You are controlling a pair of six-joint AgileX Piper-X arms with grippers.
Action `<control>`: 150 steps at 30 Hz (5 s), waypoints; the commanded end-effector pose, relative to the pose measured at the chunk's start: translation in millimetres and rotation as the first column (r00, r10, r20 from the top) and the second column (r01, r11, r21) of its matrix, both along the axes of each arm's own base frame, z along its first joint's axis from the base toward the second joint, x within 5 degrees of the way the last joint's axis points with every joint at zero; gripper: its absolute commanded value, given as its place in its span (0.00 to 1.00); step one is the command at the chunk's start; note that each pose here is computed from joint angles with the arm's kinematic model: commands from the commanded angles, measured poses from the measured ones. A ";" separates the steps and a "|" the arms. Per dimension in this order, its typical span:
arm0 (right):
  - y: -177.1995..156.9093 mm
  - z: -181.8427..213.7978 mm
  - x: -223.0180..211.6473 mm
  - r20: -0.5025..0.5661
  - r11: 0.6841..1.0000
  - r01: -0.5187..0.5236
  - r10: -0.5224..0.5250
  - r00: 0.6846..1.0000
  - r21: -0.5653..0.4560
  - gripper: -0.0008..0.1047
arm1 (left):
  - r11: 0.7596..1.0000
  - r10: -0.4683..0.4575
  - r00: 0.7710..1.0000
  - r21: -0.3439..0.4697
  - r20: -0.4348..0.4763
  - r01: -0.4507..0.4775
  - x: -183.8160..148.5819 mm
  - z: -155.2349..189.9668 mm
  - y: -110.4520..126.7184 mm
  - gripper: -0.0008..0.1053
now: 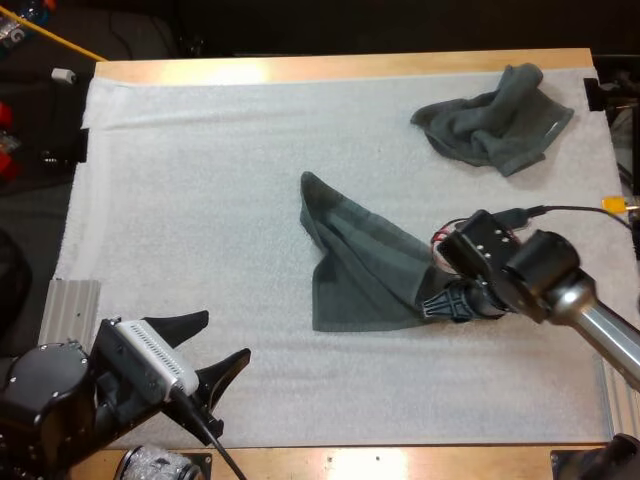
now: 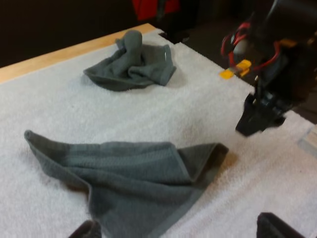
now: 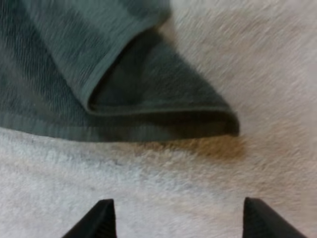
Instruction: Pick towel from pile, fold and stack
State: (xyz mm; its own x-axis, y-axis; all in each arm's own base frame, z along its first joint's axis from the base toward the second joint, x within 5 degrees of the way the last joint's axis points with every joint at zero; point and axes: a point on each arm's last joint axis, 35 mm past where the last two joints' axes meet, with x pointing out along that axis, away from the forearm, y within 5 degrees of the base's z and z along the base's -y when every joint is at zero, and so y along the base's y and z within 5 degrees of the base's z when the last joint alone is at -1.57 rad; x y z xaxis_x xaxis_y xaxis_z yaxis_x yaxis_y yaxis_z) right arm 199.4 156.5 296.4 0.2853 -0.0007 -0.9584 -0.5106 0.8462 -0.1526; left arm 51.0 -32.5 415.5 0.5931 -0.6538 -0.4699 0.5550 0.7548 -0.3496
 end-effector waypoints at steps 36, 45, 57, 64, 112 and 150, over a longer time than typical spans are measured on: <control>-106.2 -59.9 -16.1 0.088 0.931 0.183 -0.221 0.971 0.317 0.49 | 0.999 -0.027 0.975 0.039 -0.221 0.036 -4.5 -29.2 -0.1 0.59; -107.2 -95.4 13.9 0.017 0.920 0.208 -0.226 0.974 0.334 0.49 | 0.999 -0.023 0.974 0.035 -0.225 0.032 -4.5 -29.2 -0.1 0.59; -99.3 -140.5 34.9 -0.101 0.922 0.168 -0.141 0.985 0.350 0.36 | 0.999 -0.020 0.973 0.032 -0.229 0.028 -4.5 -29.2 -0.1 0.59; -97.4 -150.5 41.5 -0.101 0.918 0.160 -0.132 0.986 0.364 0.36 | 0.999 -0.020 0.973 0.032 -0.229 0.028 -4.5 -29.2 -0.1 0.59; -105.5 -97.0 -27.1 -0.353 0.875 0.220 -0.061 0.934 0.432 0.01 | 0.957 -0.221 0.814 0.042 -0.538 0.287 135.8 -115.7 -85.4 0.59; -105.2 -96.8 -25.8 -0.342 0.873 0.217 -0.062 0.938 0.436 0.01 | 0.896 0.134 0.727 0.396 -0.674 0.201 204.8 -271.4 -149.7 0.40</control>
